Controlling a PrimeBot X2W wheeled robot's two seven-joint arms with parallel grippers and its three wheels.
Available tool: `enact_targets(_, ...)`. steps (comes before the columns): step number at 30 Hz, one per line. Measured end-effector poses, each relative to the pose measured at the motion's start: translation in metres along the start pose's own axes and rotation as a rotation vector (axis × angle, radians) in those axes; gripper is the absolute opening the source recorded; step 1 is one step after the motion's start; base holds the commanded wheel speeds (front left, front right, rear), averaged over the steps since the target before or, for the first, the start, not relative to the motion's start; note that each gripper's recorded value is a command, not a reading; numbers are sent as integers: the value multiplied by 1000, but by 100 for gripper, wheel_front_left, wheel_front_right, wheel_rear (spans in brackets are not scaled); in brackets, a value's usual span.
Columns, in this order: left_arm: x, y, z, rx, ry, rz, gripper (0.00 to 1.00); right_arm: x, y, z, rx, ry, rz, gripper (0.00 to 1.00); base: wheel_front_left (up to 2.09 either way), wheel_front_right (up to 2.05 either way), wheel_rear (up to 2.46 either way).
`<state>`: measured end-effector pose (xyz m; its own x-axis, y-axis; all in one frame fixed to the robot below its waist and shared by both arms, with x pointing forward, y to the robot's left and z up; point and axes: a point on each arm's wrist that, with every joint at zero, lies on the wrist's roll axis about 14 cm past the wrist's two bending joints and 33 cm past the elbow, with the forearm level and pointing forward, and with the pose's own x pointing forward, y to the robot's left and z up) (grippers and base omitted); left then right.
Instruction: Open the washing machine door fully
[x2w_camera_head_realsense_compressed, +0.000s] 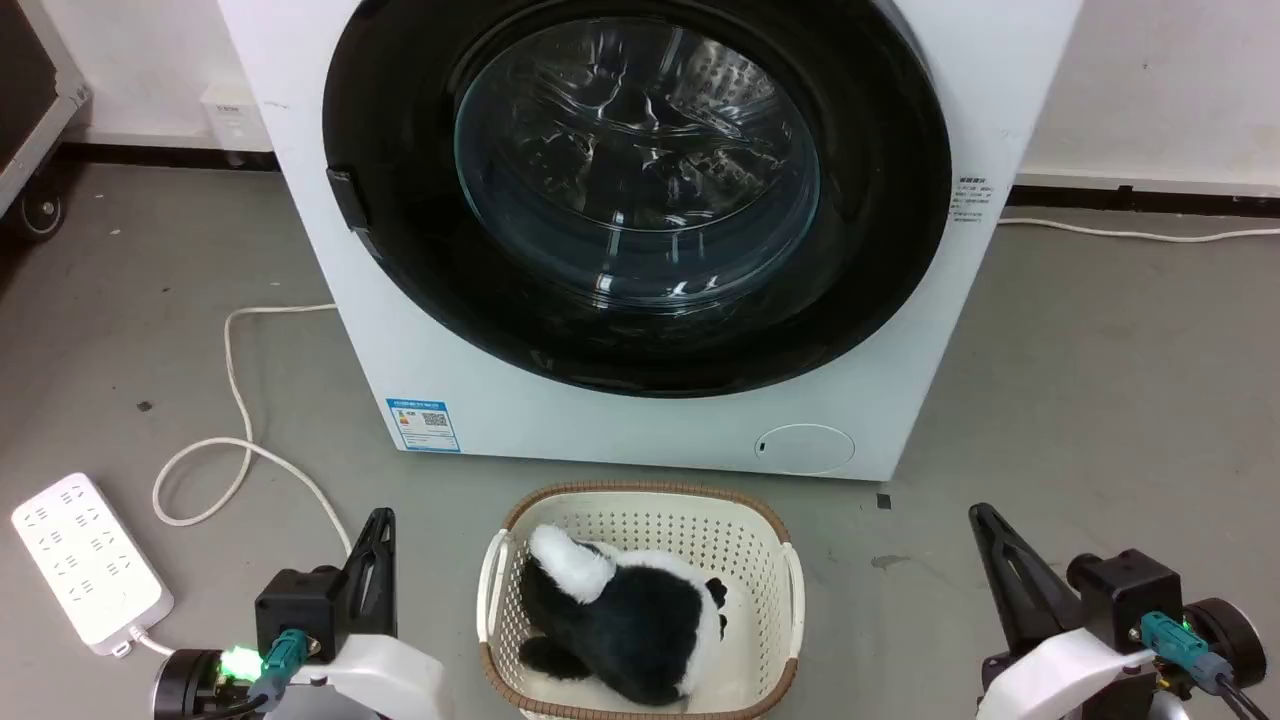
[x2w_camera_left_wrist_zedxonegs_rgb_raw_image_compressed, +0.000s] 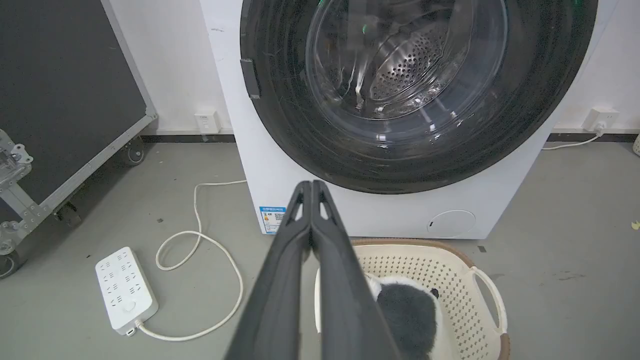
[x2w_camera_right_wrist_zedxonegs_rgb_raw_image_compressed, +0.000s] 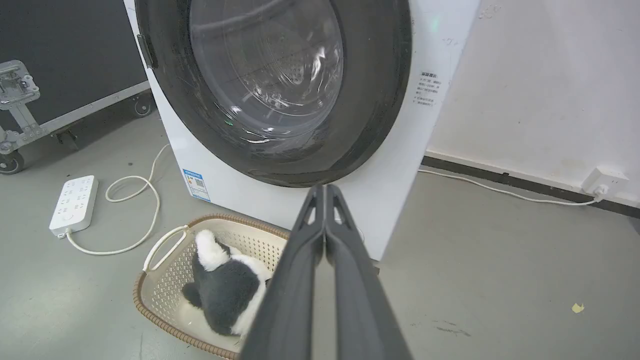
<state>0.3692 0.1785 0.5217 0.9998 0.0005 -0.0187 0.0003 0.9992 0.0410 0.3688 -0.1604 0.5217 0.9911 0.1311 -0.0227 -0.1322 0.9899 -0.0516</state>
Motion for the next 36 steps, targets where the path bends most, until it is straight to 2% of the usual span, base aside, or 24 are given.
enact_targets(36,0,0,0,0,0,0,0,0,0,0,0,0,0,0,0,0,0)
